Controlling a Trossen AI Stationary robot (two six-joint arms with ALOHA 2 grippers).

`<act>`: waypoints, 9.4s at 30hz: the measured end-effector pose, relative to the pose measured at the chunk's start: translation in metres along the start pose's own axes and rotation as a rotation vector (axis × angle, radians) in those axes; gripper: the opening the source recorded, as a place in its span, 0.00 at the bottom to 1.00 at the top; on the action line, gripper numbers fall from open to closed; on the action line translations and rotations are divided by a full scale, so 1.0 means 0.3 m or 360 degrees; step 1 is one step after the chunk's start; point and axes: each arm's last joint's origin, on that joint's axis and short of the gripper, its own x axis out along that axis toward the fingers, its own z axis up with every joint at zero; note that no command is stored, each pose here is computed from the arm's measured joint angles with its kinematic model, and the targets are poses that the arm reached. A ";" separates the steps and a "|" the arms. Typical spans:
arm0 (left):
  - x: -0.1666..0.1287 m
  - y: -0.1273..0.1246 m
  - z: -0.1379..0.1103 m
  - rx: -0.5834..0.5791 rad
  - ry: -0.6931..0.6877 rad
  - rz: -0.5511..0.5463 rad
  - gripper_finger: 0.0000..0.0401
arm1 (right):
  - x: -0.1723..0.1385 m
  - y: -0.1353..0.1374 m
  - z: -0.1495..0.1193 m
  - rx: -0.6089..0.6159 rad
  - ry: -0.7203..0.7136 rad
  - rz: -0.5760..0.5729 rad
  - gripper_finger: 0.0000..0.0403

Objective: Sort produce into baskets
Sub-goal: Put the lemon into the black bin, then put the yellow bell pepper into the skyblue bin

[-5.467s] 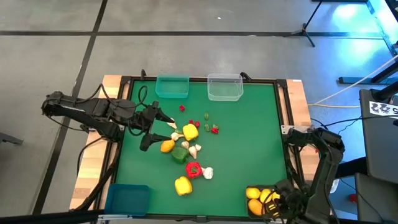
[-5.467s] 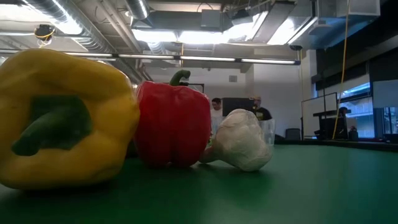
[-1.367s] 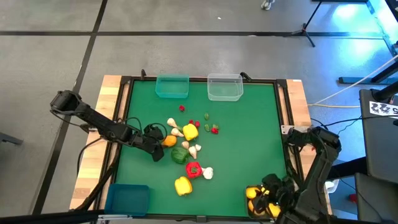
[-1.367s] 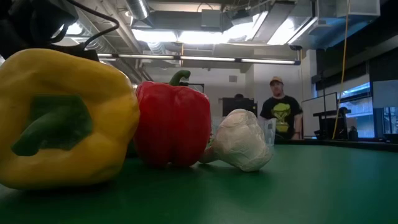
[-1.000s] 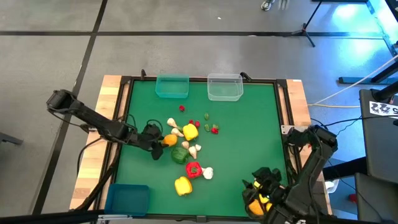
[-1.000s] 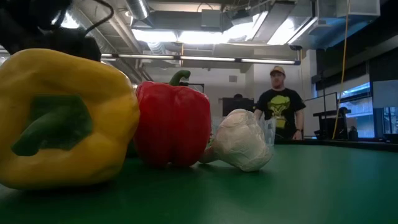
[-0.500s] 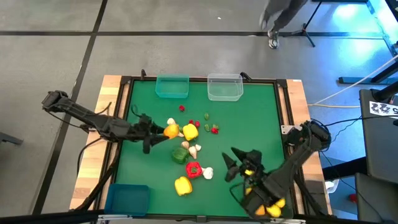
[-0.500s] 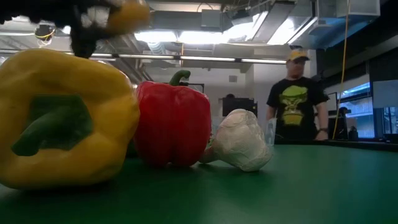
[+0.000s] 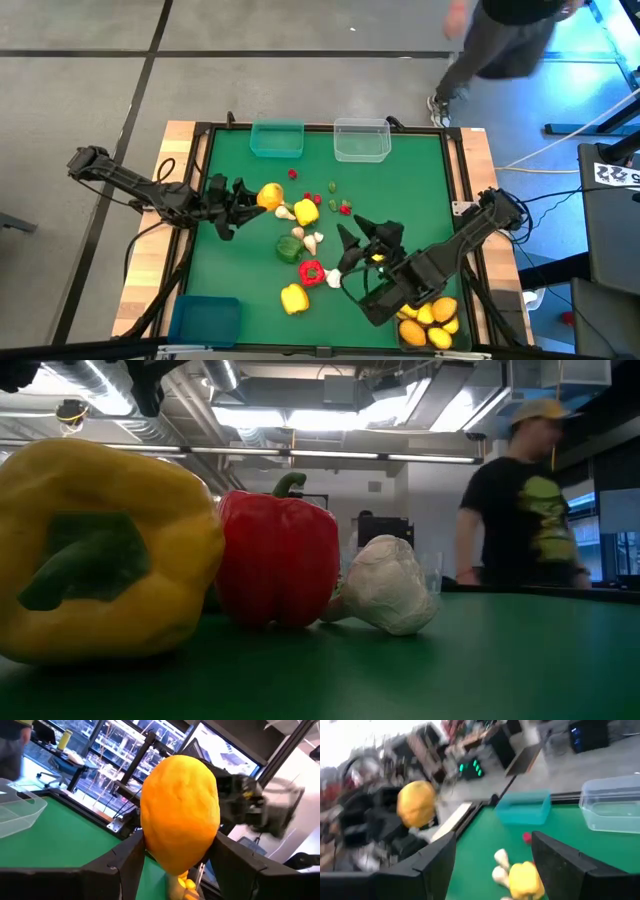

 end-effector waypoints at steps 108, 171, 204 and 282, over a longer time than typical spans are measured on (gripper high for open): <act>-0.010 -0.021 -0.011 0.0279 0.0121 -0.0236 0.75 | 0.554 0.238 0.199 -0.0538 0.0219 0.1084 0.49; -0.029 0.029 -0.067 -0.0005 0.0407 0.0071 0.76 | -0.539 -0.352 -0.365 -0.0435 0.2002 -0.1107 0.73; -0.024 0.040 -0.061 -0.0010 0.0377 0.0117 0.76 | -0.201 -0.183 -0.187 -0.0435 0.1043 -0.0407 0.73; 0.012 0.022 0.168 0.0355 0.0921 0.0304 0.76 | 0.770 -0.287 -0.350 -0.0489 0.1344 -0.0087 0.73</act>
